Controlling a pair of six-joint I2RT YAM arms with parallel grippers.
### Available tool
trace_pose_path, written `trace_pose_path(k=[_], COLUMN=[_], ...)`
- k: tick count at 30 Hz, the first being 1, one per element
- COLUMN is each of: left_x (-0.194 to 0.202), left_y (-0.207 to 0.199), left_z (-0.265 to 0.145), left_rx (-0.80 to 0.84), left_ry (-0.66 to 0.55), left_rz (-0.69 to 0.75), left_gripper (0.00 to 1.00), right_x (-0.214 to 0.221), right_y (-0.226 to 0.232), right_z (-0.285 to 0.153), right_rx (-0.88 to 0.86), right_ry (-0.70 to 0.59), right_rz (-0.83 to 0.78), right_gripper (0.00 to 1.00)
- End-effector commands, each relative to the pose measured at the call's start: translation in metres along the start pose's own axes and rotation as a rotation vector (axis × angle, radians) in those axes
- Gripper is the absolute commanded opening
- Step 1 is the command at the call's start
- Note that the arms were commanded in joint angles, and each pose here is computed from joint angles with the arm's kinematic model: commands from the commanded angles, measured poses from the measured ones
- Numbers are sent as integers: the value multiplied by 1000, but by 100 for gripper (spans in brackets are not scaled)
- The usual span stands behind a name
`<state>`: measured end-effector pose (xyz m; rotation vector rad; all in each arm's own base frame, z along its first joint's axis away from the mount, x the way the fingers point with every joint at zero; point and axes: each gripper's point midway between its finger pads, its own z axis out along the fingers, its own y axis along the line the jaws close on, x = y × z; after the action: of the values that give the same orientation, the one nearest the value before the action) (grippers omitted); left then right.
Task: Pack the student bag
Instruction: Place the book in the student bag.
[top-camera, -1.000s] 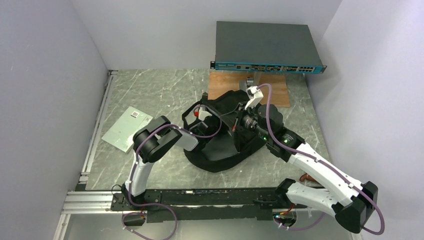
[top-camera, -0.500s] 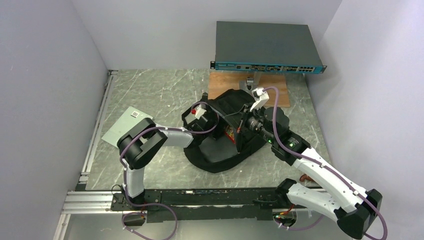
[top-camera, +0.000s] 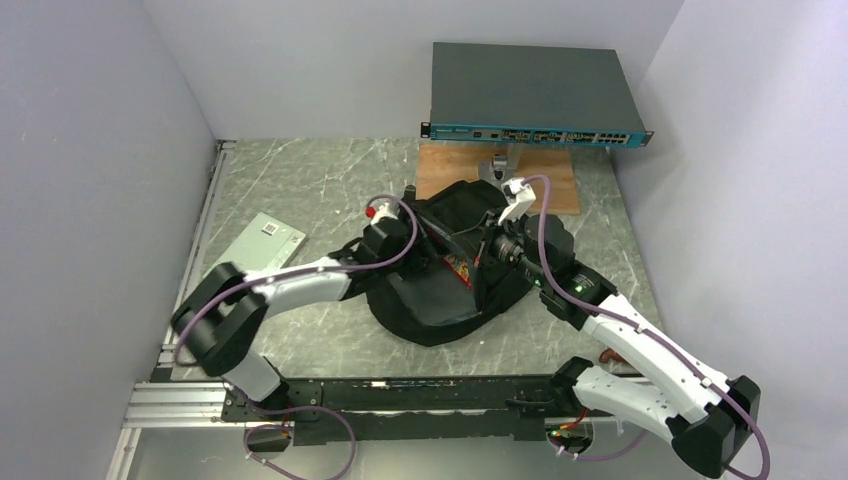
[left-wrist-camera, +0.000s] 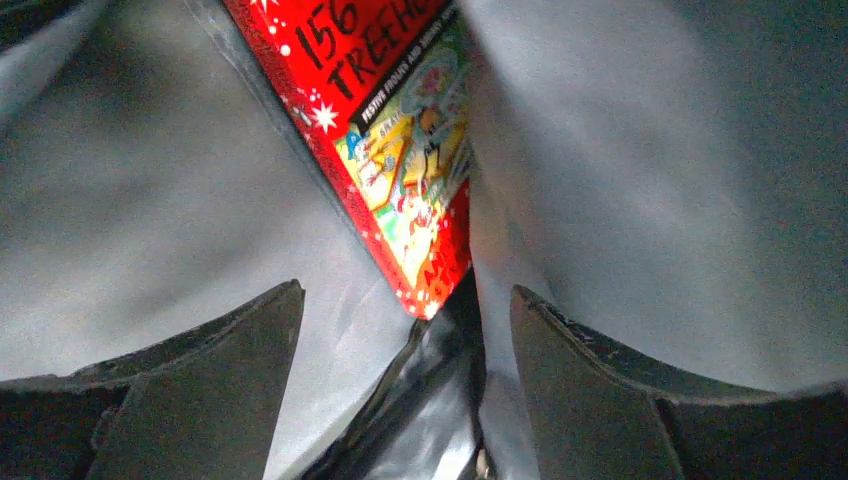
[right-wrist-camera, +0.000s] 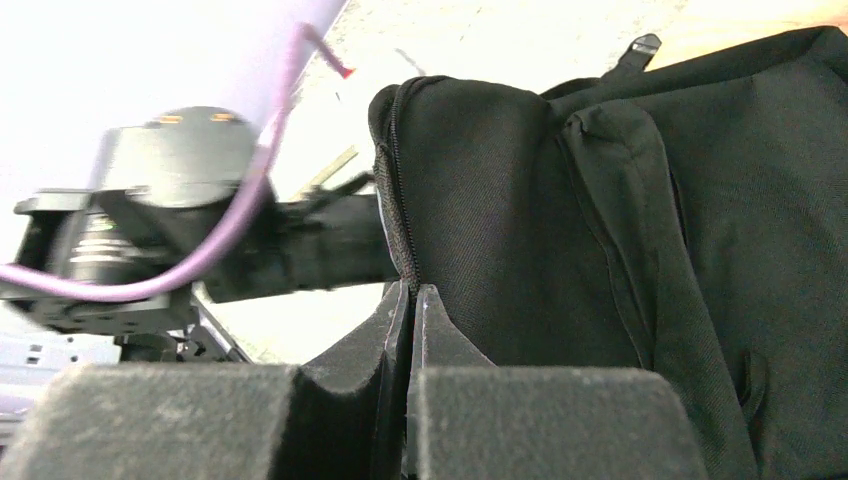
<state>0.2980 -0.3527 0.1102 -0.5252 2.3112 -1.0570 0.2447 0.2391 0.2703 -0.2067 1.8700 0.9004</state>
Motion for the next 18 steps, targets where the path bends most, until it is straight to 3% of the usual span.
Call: trace_pose_path(k=[1,5,8,13,18], left_x=[-10,-14,-25,-88,-160], left_y=[-8,28,81,118,159], left_z=[-50,-98,-131,-190,-222], left_rx=[122,141,39,-158,-415], left_ry=[-34,21,33,-160,-296], left_rz=[257,316,321,425,331], left_gripper=[80,83,88,100,100], right_x=[-12,3,24,78,124], right_y=[6,-6,-13,0,22], right_z=[2,12,23,41,46], right_rx=[-31,5,-2,-145,-216], right_ry=[-39,8,67,229,373], right_rz=[-27,-56,-83,-80,-111], right_gripper=[0,9,10,22,45])
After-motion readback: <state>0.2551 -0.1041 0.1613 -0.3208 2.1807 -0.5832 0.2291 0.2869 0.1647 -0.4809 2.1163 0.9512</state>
